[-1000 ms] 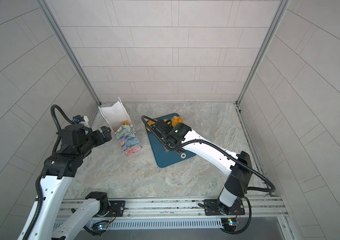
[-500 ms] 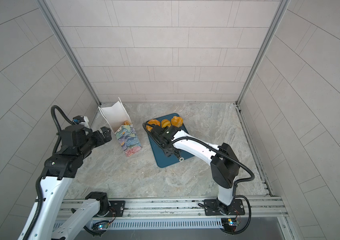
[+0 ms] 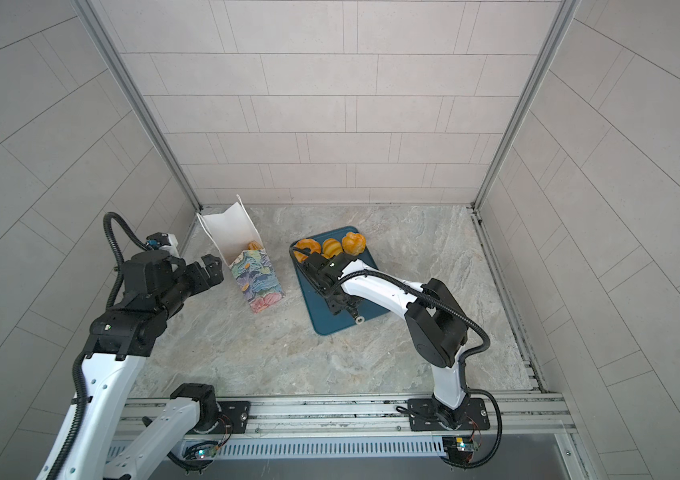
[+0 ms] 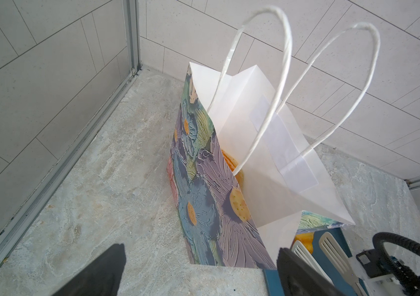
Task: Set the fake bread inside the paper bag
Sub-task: 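Lower the open right tongs around the striped croissant and close them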
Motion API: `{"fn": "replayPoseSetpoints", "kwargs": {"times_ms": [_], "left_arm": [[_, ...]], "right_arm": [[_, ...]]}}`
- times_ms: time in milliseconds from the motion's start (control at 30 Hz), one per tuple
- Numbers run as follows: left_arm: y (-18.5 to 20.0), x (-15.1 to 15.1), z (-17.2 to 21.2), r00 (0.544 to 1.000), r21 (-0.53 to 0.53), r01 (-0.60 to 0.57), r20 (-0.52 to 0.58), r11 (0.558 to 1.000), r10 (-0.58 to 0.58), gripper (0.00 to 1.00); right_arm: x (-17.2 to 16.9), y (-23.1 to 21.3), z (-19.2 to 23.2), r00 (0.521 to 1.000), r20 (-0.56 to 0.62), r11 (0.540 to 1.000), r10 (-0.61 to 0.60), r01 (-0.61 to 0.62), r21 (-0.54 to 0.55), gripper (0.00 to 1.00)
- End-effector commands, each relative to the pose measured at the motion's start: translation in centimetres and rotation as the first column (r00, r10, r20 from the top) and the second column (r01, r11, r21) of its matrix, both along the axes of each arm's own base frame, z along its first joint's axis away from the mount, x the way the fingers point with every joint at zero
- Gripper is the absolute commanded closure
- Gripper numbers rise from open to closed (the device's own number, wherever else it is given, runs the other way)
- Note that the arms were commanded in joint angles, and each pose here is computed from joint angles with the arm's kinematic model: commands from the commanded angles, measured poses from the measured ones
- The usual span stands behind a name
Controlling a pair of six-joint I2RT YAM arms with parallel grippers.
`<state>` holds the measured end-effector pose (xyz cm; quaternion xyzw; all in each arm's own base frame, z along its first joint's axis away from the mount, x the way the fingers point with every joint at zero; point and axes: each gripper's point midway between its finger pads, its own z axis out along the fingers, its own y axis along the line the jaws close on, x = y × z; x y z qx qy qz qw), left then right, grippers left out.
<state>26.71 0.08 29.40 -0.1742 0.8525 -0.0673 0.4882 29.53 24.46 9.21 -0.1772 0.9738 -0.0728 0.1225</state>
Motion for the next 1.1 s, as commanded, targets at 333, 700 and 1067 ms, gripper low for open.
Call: {"fn": "replayPoseSetpoints", "kwargs": {"times_ms": [333,700,1067], "left_arm": [[0.4,0.0,0.0,1.0,0.026,-0.015,0.009,1.0,0.015,0.0],[0.7,-0.7,0.5,0.999,0.034,-0.026,0.03,0.999,0.025,0.0],[0.9,-1.0,0.8,0.999,0.036,-0.036,0.037,0.999,0.035,0.0]], "right_arm": [[1.7,1.1,-1.4,0.999,-0.012,0.999,-0.034,0.034,0.028,0.41],[2.5,1.2,-2.5,0.998,-0.05,0.998,-0.043,0.045,0.05,0.44],[0.7,0.6,-2.9,0.992,-0.123,0.998,0.0,0.007,0.058,0.74]]}}
